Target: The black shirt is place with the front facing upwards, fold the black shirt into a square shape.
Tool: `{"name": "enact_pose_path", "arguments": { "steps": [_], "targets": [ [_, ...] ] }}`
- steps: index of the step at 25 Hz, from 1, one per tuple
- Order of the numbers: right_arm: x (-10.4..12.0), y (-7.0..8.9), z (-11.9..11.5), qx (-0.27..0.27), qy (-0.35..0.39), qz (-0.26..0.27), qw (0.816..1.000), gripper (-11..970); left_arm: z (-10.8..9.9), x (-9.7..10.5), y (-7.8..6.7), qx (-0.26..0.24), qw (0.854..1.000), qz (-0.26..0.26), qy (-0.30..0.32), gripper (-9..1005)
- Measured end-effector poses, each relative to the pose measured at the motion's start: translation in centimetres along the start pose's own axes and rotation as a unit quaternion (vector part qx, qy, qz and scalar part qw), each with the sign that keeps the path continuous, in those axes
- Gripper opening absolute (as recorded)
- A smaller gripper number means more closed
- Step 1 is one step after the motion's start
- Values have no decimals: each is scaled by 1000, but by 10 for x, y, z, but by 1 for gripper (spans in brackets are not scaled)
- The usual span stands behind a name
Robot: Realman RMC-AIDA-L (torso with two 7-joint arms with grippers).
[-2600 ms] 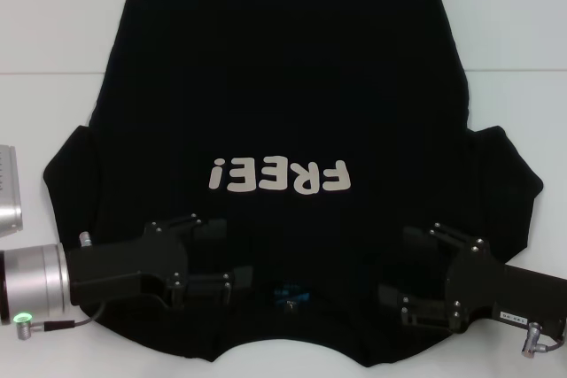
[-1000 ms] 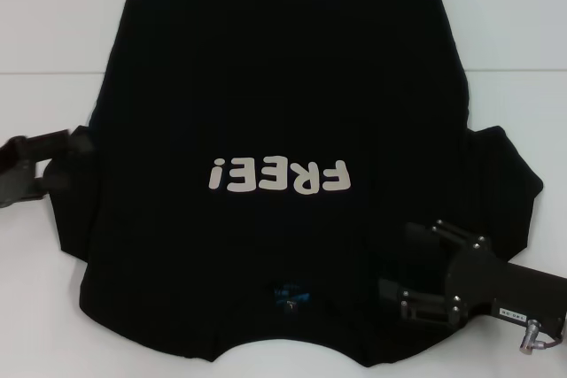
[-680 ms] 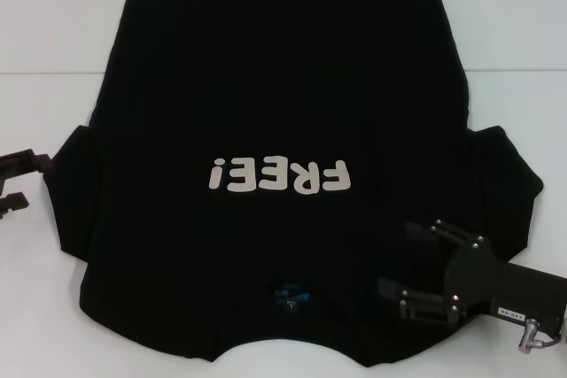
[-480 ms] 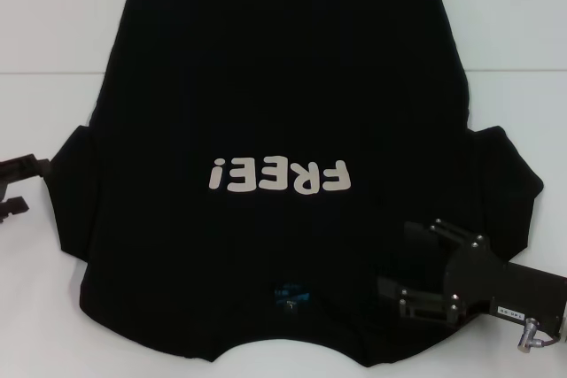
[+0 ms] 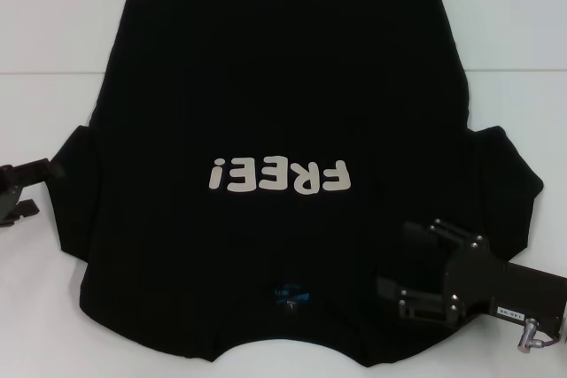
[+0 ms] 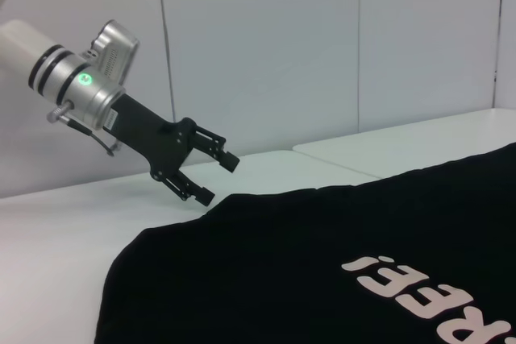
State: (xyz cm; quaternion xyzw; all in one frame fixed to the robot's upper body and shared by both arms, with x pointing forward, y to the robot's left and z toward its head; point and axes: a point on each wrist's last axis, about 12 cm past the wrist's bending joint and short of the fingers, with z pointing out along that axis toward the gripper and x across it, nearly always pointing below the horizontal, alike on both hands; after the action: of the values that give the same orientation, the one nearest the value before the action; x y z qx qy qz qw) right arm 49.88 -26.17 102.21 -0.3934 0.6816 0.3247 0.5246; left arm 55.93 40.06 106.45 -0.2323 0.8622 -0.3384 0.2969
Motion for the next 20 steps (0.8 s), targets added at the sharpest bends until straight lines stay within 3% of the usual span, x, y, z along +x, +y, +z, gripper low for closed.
{"name": "enact_pose_path", "arguments": {
  "steps": [20],
  "targets": [
    [0,1,-1,-1,-2,2,1000,929,18,11,-10,11,1000,4,9,862]
  ]
}}
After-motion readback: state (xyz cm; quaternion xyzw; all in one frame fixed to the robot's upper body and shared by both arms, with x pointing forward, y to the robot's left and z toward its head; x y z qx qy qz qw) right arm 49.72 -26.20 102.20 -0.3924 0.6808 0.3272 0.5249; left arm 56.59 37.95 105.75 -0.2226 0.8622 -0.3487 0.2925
